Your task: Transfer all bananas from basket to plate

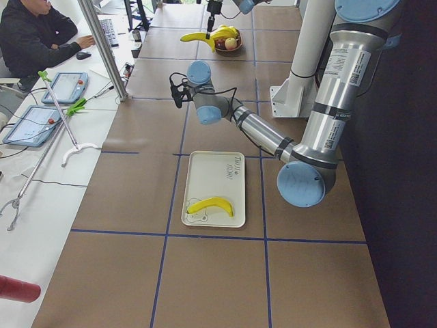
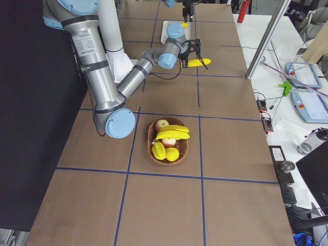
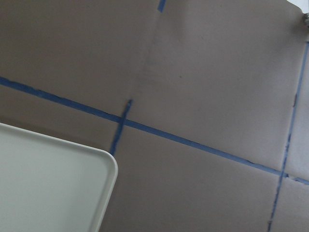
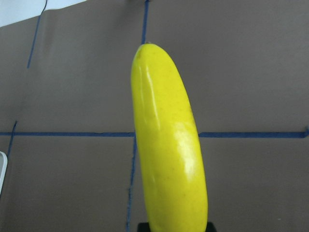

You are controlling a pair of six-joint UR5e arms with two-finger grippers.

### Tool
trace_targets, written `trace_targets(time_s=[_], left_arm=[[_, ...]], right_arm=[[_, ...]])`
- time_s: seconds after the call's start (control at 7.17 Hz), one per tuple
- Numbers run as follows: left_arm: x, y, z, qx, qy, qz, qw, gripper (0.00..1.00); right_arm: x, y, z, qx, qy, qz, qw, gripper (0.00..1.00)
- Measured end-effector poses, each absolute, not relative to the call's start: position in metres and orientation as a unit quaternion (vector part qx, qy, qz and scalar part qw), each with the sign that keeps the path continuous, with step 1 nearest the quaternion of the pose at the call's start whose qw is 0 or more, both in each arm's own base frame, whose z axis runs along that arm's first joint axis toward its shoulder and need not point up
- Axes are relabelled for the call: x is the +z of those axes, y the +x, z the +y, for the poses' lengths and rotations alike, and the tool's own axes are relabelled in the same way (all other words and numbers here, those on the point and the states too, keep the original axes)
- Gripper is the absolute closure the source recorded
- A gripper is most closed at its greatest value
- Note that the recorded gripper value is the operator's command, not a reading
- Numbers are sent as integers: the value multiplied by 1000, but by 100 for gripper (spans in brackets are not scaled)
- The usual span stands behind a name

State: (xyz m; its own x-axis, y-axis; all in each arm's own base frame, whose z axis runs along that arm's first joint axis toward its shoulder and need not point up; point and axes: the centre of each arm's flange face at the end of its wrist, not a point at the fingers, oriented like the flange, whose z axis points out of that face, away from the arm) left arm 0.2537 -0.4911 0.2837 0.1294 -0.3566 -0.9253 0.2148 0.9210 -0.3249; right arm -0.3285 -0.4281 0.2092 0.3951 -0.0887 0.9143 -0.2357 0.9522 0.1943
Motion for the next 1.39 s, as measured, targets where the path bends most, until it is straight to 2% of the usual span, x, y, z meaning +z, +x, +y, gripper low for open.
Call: trace_targets(time_s=[0.28,0.56,1.39], left_arm=[[237,286,-487,-169,-67,666,723,1],[197,342,-482,-146,-62,682,714,1],[136,454,-426,-144,-33,707,691,2]], right_arm=[[184,-395,-370,23,171,-555,814,100],[164,-430,-339,6,173,-558,811,100],[137,-453,-322,19,171,-556,813,100]])
